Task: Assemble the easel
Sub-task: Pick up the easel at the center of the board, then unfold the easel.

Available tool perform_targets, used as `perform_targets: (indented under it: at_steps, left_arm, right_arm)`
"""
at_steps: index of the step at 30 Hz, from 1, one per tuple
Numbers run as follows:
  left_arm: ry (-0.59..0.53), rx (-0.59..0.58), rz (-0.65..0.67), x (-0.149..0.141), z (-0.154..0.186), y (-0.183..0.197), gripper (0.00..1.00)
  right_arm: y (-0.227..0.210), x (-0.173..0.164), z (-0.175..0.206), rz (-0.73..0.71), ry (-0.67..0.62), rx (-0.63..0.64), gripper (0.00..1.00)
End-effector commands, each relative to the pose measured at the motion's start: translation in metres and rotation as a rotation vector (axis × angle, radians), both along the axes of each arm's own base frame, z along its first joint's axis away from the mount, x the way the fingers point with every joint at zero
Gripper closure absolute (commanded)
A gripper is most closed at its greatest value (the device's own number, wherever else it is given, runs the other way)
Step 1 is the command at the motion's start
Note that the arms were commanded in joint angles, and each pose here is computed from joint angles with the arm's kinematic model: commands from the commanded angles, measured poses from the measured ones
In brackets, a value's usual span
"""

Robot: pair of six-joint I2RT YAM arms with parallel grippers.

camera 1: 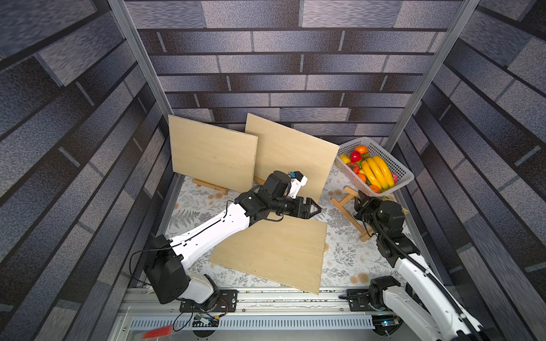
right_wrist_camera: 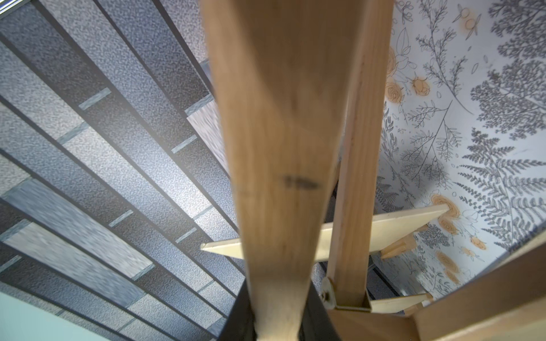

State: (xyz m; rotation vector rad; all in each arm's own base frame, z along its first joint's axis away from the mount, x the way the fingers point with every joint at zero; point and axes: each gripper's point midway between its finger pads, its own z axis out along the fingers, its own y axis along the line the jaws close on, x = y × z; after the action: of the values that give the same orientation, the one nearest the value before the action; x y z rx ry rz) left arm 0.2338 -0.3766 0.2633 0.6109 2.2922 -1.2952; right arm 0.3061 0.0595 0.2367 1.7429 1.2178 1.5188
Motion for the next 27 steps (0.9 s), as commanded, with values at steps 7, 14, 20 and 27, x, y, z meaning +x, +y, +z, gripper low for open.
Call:
perform_targets:
  at_steps: [7, 14, 20, 27]
  left_arm:
    - [-0.283, -0.173, -0.093, 0.000, 0.043, -0.055, 0.12]
    - [-0.306, -0.171, -0.163, -0.008, 0.038, -0.077, 0.15]
    - [-0.288, -0.159, -0.178, -0.013, 0.023, -0.085, 0.16]
    - [-0.237, -0.213, -0.138, -0.006, 0.017, -0.095, 0.23]
  right_arm:
    - [-0.009, -0.049, 0.026, -0.026, 0.021, 0.144, 1.00]
    - [-0.006, -0.056, 0.045, 0.008, -0.016, 0.148, 1.00]
    - [-0.004, -0.059, 0.057, 0.023, -0.035, 0.143, 1.00]
    - [0.005, -0.053, 0.066, 0.070, -0.062, 0.152, 1.00]
